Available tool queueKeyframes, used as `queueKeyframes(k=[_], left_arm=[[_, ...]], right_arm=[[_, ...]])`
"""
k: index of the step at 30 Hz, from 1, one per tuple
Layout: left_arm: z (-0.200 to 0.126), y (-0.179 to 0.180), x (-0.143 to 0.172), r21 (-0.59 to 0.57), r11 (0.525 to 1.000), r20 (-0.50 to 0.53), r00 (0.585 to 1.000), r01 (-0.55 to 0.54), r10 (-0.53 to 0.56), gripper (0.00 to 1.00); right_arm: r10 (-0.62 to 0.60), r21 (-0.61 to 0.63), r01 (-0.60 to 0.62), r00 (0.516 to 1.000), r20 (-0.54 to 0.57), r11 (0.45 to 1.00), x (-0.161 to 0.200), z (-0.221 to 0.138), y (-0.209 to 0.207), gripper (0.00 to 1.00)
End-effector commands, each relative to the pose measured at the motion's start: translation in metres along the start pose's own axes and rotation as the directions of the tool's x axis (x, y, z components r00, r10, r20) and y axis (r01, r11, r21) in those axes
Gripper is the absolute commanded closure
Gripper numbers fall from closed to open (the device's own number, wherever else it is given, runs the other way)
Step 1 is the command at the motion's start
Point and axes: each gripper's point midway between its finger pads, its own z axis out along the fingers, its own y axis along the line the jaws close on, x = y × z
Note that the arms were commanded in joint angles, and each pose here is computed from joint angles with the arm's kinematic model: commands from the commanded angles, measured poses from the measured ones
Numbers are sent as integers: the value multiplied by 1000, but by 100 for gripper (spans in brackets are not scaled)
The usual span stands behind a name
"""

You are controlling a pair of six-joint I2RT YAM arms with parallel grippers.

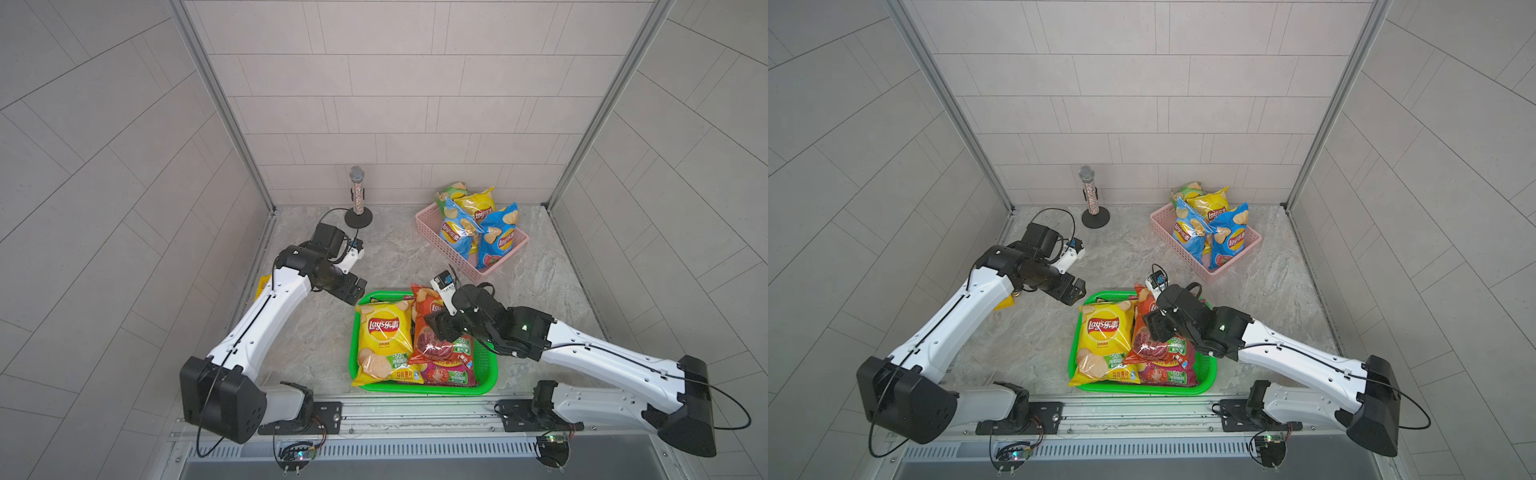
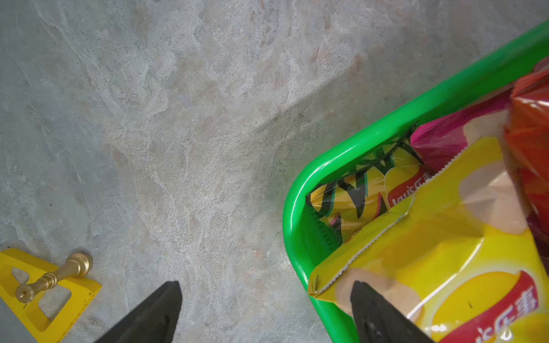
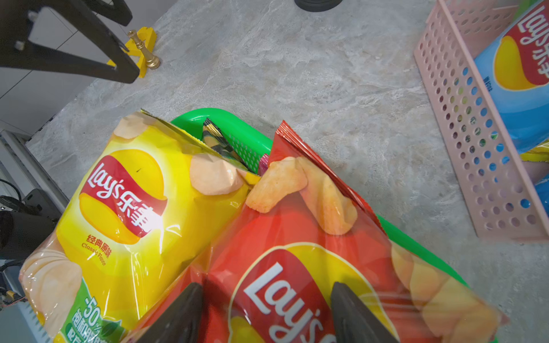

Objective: Put the potato chips into the basket
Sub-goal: Place the potato chip in the basket.

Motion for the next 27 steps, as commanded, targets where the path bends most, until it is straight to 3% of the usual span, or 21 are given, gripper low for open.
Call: queueKeyframes(k=[1,12,27], left_arm=[[-2,1,-6,2,1000,43,999,19,-19,4],[8,2,0,-2,1000,25,999,27,-26,4],[7,7,0,-29,999,42,999,31,-30,3]], right_arm=[[4,24,-2,993,-114,1000,42,5,-7,28],[66,67,-57,988,-141,996,83,25,-17,27],[53,70,-47,995,-85,996,62,2,-17,26]])
